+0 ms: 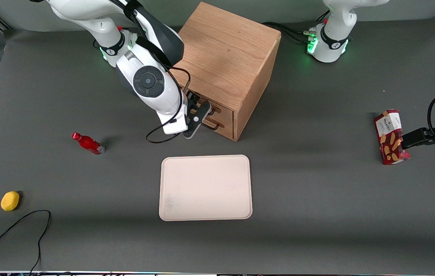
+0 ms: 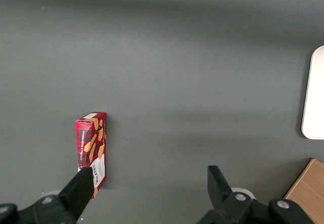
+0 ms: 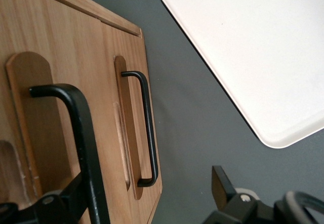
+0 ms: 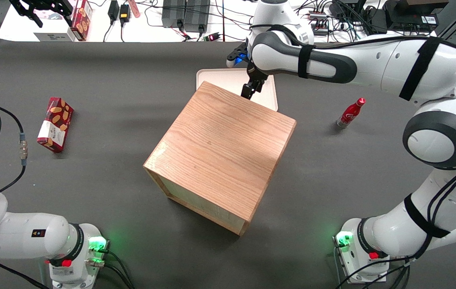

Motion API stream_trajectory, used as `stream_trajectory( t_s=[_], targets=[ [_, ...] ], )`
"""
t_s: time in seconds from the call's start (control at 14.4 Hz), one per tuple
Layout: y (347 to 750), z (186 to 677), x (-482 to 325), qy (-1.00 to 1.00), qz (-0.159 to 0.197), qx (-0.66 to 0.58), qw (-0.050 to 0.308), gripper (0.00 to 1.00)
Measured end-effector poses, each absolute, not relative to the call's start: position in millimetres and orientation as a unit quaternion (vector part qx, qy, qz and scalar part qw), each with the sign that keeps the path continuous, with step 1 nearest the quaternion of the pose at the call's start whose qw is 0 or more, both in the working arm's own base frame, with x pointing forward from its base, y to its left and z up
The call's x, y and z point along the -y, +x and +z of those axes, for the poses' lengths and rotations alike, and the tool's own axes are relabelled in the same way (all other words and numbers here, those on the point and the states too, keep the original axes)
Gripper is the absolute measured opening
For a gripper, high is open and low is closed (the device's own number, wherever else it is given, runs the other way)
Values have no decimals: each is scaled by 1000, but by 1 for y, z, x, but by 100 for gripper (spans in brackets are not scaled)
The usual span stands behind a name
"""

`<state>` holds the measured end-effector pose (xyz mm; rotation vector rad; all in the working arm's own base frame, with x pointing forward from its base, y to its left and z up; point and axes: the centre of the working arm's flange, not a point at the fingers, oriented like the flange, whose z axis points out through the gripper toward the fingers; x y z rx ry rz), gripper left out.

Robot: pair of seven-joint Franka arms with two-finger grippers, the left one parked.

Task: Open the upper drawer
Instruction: 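Pull the handle outward with the right gripper, sliding the drawer open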

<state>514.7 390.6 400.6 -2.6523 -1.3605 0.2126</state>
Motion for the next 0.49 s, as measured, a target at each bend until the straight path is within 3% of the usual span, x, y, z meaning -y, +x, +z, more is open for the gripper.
stream_trajectory(
  t_s=[0.49],
  targets=[
    [568,395,-324,-890,46,450,60,100]
  ],
)
